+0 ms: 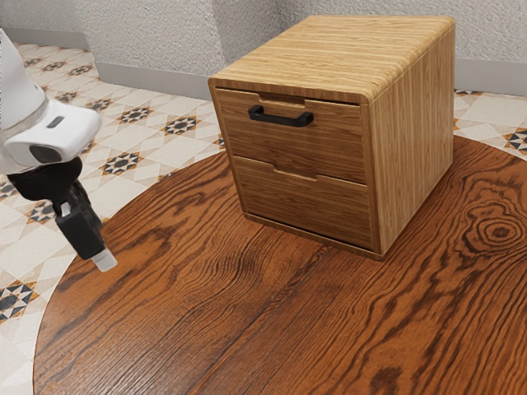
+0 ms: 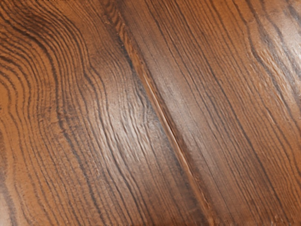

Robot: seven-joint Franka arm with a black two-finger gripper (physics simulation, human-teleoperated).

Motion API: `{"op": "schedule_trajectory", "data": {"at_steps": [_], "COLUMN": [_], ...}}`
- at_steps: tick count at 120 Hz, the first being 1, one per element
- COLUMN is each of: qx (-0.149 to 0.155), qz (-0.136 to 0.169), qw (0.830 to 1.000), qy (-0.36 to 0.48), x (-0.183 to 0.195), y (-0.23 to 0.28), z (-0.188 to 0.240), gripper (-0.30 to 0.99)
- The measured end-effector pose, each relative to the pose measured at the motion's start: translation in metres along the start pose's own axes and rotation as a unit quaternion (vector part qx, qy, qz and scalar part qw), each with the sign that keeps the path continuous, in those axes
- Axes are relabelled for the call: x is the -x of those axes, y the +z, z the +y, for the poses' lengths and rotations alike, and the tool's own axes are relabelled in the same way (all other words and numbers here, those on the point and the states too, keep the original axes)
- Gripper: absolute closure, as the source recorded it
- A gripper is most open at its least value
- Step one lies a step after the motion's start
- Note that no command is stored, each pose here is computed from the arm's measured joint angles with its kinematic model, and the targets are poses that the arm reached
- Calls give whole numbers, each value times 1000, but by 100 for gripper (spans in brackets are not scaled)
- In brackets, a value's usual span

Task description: Pull the drawer handle with one arm to open the drawer

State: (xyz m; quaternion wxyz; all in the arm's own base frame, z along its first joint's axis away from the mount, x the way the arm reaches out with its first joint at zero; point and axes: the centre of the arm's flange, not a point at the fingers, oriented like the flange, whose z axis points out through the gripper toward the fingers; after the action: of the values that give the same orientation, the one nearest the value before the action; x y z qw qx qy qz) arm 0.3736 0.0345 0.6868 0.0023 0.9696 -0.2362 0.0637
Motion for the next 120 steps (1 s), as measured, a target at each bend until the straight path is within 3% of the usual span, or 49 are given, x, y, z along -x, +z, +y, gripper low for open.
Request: {"op": "schedule_trajectory", "data": {"at_steps": [23,41,79,120], "qx": [-7,-24,-116,-159], "qz": [-2,51,150,148], "qw": [989,973,924,884], "qy": [145,223,331,415], "x": [-26,-53,-127,-159], "y": [16,13,-8,15], "z": [3,2,-10,-15], "gripper": [0,0,0,0]}}
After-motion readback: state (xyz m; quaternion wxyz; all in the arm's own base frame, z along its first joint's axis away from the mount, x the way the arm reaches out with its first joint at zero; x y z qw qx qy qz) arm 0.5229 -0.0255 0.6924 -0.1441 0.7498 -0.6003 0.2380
